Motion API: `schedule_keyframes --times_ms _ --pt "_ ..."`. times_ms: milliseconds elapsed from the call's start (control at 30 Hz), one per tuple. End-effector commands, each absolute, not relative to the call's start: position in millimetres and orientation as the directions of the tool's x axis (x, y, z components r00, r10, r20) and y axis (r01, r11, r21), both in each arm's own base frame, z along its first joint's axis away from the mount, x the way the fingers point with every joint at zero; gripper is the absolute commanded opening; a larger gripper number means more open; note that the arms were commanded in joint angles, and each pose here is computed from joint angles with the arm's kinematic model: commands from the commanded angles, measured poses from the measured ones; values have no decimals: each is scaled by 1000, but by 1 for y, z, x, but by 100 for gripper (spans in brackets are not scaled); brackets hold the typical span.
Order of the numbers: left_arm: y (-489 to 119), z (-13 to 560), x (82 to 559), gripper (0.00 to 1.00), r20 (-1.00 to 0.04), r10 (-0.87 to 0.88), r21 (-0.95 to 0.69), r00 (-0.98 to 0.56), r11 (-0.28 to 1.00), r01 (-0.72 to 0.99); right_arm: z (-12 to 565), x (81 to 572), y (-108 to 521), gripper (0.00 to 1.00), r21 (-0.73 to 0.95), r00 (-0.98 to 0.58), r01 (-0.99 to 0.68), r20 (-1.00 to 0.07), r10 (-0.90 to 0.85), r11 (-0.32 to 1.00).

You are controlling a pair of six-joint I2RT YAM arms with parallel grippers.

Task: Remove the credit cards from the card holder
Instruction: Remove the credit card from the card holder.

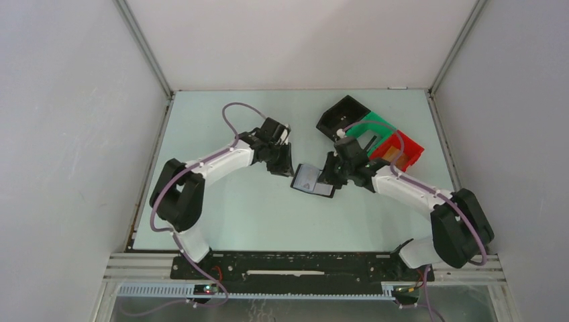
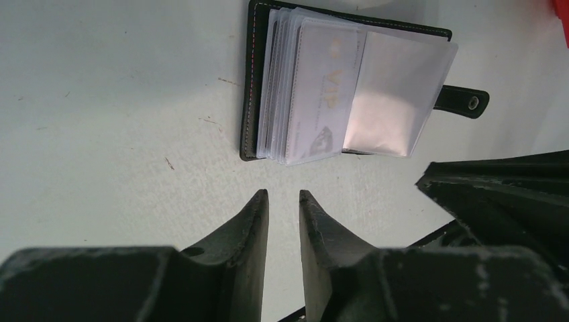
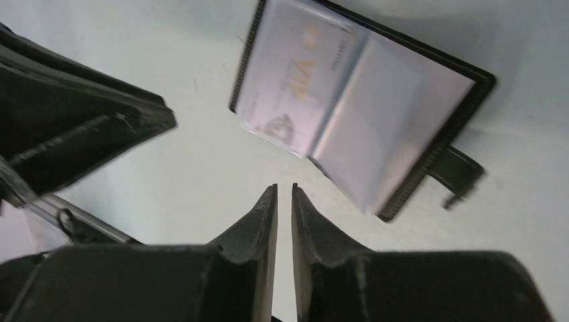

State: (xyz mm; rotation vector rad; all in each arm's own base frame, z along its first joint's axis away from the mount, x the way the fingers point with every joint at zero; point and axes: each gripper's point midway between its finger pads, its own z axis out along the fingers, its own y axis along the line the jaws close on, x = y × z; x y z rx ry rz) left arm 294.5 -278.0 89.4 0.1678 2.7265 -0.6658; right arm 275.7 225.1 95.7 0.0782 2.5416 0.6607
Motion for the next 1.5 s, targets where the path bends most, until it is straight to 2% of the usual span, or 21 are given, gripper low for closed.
schedule_keyframes --times_ms 0,133,467,1167,1367,1467 --pt "-295 104 308 29 -377 15 -470 -926 858 205 108 306 256 20 610 -800 33 -458 386 792" --pt "-302 99 308 29 -362 23 -488 -932 847 211 80 318 244 15 570 -786 133 -438 437 811" --pt "-319 84 322 31 -342 54 -472 -938 853 221 25 309 209 14 466 -787 274 -394 475 841" --pt "-341 63 312 30 -278 109 -497 -954 834 240 0 292 198 14 445 -811 307 -340 476 841" --pt "-349 72 308 30 -275 118 -537 -954 804 254 0 294 197 14 448 -809 309 -340 480 839" --pt "-338 76 314 31 -307 108 -481 -946 840 252 0 294 198 14 450 -809 309 -338 481 838"
